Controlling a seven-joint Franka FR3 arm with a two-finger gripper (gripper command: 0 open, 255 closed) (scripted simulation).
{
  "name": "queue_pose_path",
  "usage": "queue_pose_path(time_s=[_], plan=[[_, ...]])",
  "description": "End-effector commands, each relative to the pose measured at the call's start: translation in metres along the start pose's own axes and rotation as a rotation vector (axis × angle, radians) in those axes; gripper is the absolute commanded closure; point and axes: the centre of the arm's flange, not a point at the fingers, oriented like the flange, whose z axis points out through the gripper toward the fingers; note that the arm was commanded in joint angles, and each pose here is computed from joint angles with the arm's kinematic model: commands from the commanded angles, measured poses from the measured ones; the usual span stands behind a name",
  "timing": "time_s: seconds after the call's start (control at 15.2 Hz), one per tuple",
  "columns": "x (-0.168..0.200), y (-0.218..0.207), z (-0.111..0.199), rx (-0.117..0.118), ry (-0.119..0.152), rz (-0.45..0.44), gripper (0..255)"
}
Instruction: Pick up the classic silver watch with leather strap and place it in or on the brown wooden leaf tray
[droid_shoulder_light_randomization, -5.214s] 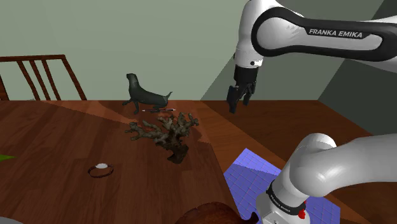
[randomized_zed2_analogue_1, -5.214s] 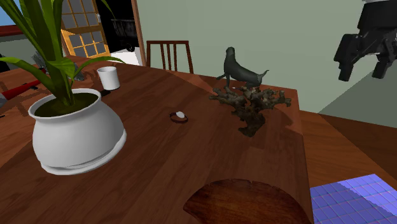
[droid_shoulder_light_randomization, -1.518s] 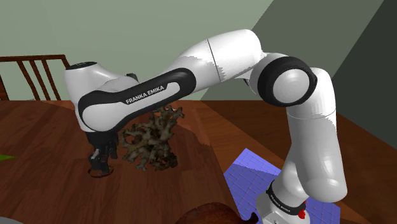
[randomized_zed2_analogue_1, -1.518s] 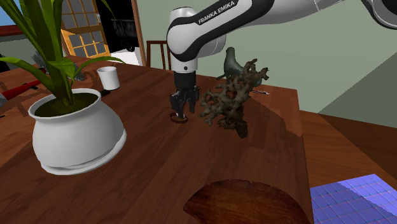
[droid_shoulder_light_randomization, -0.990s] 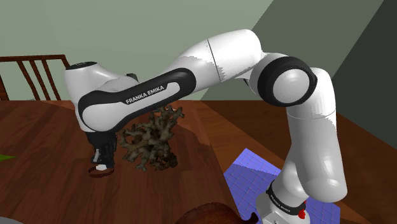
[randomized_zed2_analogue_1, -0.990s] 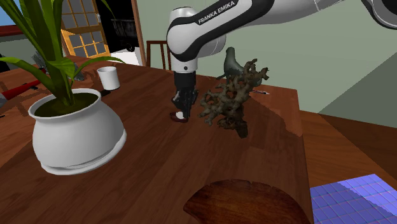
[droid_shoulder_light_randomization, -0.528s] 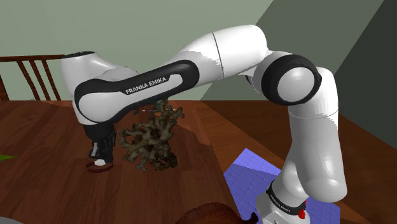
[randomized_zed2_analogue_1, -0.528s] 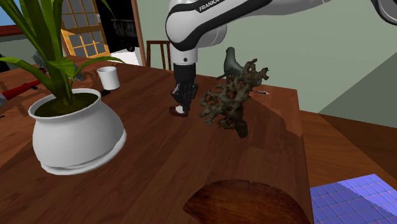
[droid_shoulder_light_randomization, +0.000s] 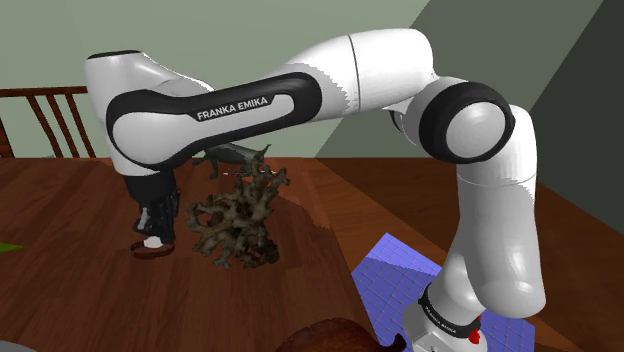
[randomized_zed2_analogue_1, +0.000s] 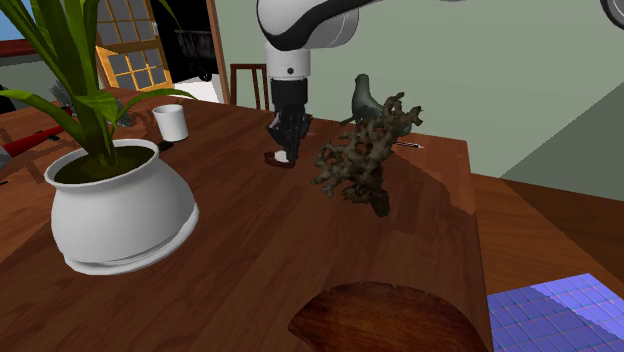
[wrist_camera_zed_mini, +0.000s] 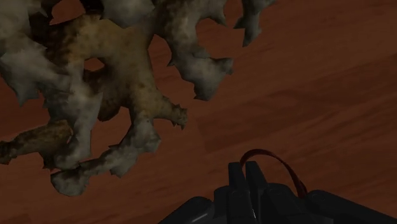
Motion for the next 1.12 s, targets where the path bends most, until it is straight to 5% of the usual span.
queue_pose_path(time_s=[0.0, 0.33, 1.06], plan=[[0.0, 0.0, -0.01, 0.0, 0.0, 0.0, 255], [-0.002, -0.003, -0.034, 0.0, 0.0, 0.0, 255], [-0.133, -0.064, -0.024, 0.0, 0.0, 0.0, 255]])
